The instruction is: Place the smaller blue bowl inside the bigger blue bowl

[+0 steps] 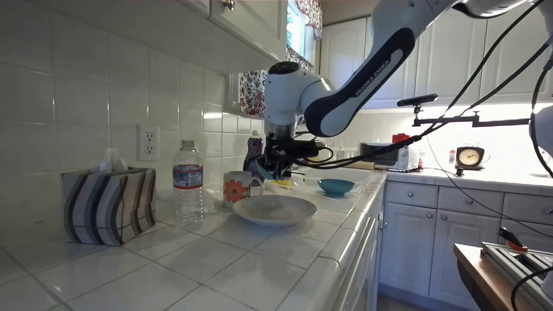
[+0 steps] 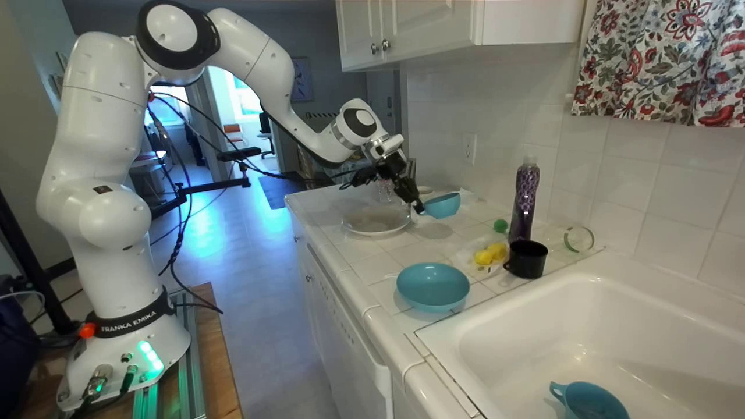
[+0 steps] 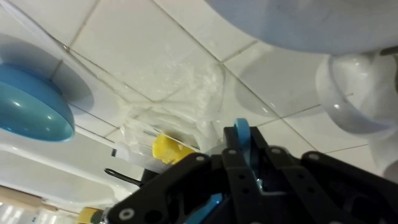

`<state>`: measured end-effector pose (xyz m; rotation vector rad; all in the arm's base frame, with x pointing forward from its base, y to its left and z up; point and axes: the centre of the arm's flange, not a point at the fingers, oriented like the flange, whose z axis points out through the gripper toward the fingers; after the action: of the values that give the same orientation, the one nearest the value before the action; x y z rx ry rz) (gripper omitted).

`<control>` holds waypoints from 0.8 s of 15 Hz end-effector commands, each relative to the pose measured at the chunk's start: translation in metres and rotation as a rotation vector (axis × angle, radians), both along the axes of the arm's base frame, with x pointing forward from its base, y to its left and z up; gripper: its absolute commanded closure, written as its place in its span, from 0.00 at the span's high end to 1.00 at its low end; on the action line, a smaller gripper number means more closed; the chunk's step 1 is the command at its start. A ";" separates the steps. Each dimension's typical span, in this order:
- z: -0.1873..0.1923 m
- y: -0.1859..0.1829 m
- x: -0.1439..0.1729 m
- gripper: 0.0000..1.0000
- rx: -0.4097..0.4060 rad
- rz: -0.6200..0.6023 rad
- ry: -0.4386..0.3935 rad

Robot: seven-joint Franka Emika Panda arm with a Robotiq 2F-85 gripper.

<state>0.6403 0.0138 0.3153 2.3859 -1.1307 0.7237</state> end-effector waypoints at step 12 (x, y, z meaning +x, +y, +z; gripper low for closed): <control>0.024 -0.115 -0.141 0.03 0.214 -0.369 -0.240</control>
<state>0.5301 -0.0890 0.3336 2.1940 -1.6925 0.7609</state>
